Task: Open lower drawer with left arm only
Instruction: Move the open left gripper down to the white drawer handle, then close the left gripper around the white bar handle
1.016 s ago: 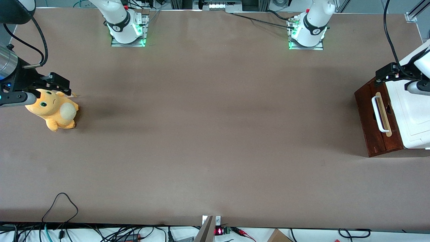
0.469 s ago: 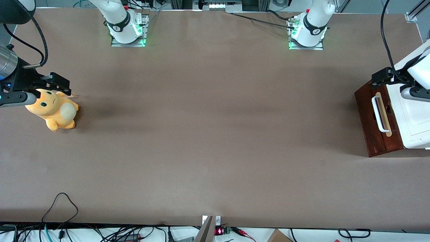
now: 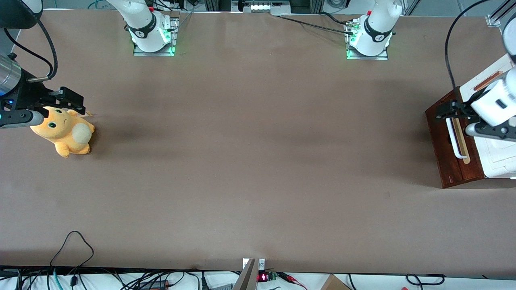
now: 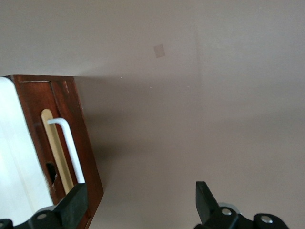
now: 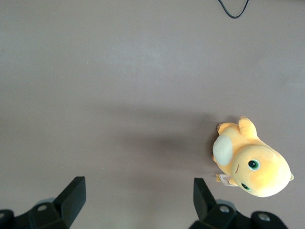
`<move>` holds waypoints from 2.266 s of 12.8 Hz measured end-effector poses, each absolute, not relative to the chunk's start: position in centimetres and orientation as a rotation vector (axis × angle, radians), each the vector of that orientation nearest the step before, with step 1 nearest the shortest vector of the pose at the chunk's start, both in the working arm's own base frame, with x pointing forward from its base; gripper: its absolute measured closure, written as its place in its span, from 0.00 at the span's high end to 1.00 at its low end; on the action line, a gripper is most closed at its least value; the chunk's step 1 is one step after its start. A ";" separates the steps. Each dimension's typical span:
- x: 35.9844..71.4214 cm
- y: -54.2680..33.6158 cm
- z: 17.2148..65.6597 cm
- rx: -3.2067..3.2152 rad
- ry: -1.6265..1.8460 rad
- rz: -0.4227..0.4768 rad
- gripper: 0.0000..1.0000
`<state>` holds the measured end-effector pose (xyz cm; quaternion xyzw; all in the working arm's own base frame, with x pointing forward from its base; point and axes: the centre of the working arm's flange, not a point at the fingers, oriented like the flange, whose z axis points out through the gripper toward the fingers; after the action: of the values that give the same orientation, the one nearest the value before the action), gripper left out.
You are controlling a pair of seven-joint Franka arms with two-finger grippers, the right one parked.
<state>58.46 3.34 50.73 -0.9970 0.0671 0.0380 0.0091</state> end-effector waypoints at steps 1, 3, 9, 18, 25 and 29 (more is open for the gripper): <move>58.6 3.6 49.3 -3.095 0.211 0.120 1.00; 58.5 4.4 47.1 -3.003 0.172 0.149 0.99; 57.3 0.5 39.4 -2.516 -0.114 0.156 0.98; 52.7 -2.3 23.2 -1.858 -0.040 0.081 0.99; 51.9 0.3 16.1 -1.645 0.020 -0.017 0.91; 51.9 1.9 15.1 -1.603 0.023 -0.041 0.84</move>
<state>51.92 1.89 15.10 -0.7185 0.0105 -0.0183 0.6952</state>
